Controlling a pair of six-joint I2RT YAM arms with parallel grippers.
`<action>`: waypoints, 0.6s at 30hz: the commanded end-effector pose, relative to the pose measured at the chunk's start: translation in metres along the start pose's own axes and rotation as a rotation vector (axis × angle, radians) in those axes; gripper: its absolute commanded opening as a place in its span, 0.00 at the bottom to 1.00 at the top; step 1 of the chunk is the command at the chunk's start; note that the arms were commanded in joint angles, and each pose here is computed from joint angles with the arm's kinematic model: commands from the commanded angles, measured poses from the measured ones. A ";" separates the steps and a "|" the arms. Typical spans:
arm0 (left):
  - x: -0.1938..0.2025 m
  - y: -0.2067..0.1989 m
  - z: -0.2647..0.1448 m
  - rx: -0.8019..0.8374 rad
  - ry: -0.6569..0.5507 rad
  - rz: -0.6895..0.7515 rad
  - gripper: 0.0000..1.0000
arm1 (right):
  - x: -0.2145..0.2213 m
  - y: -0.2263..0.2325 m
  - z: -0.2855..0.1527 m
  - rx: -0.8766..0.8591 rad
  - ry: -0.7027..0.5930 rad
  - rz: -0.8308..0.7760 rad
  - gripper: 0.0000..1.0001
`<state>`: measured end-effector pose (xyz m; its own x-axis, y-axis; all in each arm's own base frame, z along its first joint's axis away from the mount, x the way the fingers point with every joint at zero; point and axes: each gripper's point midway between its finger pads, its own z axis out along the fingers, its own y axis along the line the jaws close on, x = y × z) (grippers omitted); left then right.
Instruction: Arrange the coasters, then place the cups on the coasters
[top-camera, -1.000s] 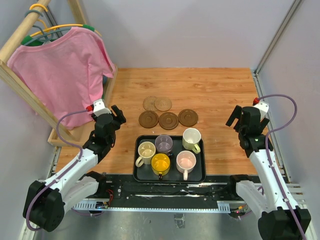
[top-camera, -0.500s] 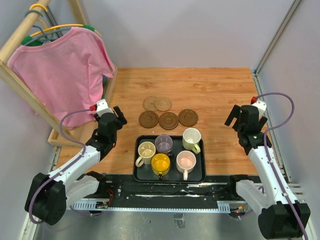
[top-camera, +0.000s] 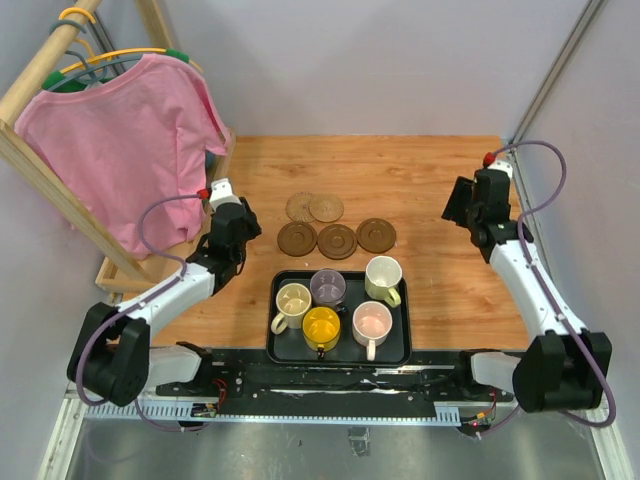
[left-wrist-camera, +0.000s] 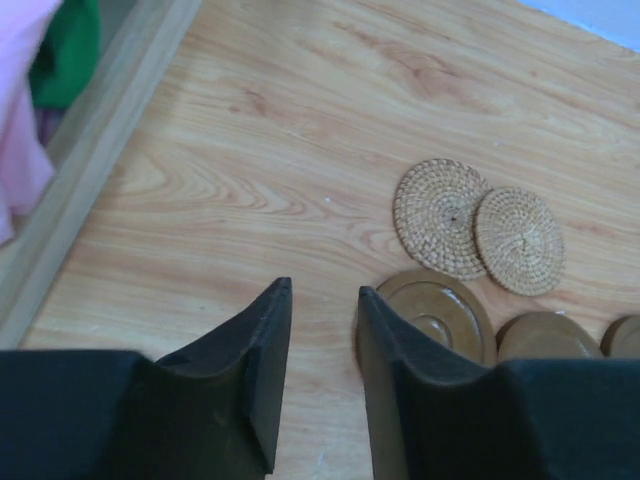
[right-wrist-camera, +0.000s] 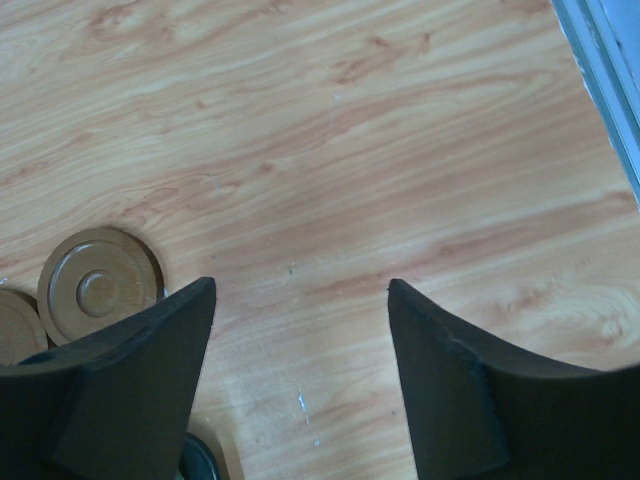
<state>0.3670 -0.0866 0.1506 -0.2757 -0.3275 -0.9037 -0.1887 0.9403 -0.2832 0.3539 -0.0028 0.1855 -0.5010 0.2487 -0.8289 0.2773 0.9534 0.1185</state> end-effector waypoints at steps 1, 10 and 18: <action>-0.008 -0.023 0.016 0.058 -0.004 0.035 0.27 | -0.023 0.035 0.021 -0.139 0.001 -0.044 0.59; -0.004 -0.041 0.044 0.085 0.025 0.130 0.00 | -0.015 0.120 0.073 -0.385 0.110 -0.192 0.01; 0.016 -0.049 0.047 0.142 0.086 0.125 0.01 | 0.016 0.202 0.074 -0.565 0.173 -0.315 0.01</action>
<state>0.4133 -0.1228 0.1311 -0.3755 -0.2033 -0.9043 -0.0630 0.9790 -0.1939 0.4628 0.1369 0.1439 -0.6600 0.0010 -0.7512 -0.2104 0.9597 0.1861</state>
